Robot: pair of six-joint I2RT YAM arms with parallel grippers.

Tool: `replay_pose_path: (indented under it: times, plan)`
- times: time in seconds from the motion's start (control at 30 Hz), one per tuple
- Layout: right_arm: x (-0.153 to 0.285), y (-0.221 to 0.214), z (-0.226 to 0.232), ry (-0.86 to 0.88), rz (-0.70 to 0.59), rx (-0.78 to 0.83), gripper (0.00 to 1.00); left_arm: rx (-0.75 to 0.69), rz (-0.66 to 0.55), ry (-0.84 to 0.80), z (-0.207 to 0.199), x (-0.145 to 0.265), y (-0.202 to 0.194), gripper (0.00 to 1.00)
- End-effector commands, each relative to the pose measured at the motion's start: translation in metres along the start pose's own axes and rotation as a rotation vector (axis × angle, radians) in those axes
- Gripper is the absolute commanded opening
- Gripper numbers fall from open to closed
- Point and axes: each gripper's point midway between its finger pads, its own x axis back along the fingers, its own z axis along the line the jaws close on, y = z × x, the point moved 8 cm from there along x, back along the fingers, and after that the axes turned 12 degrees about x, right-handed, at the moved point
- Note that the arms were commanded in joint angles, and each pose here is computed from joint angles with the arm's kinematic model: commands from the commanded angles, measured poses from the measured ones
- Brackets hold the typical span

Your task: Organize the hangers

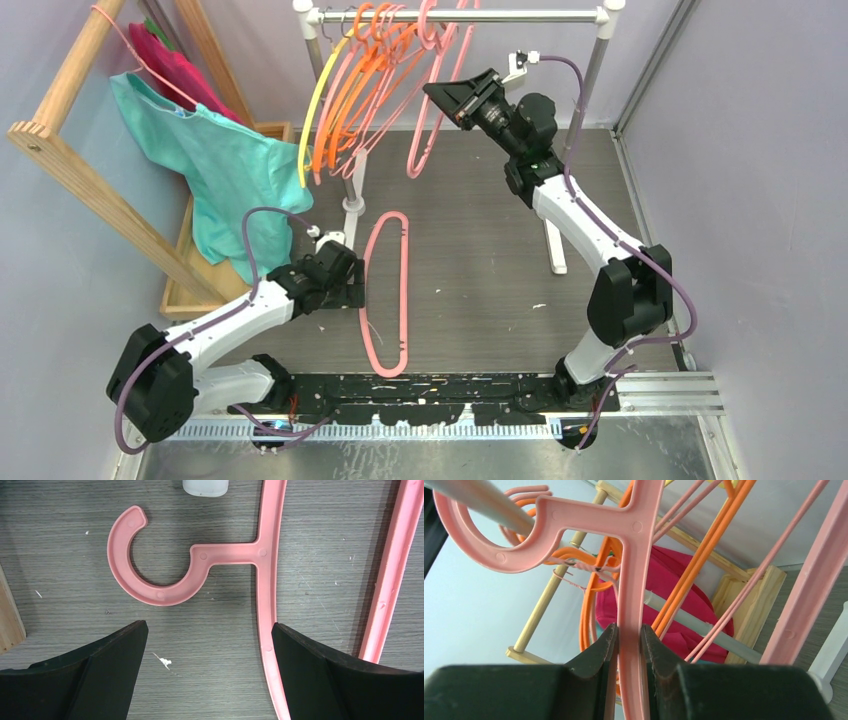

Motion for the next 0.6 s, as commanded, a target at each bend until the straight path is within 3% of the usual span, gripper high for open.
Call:
replay_pose_path:
  times: [0.0,0.27,0.57]
  plan:
    - [-0.007,0.022,0.024,0.089,-0.070,0.025,0.01,-0.001,-0.042,-0.017,-0.008,0.002,0.012,0.98]
    - [-0.016,0.014,0.004,0.030,-0.024,-0.017,0.02,-0.012,-0.040,-0.017,-0.012,0.001,0.015,0.98]
    - [0.002,-0.005,-0.009,-0.021,0.032,-0.022,0.23,-0.015,-0.029,-0.022,-0.015,0.002,0.017,0.98]
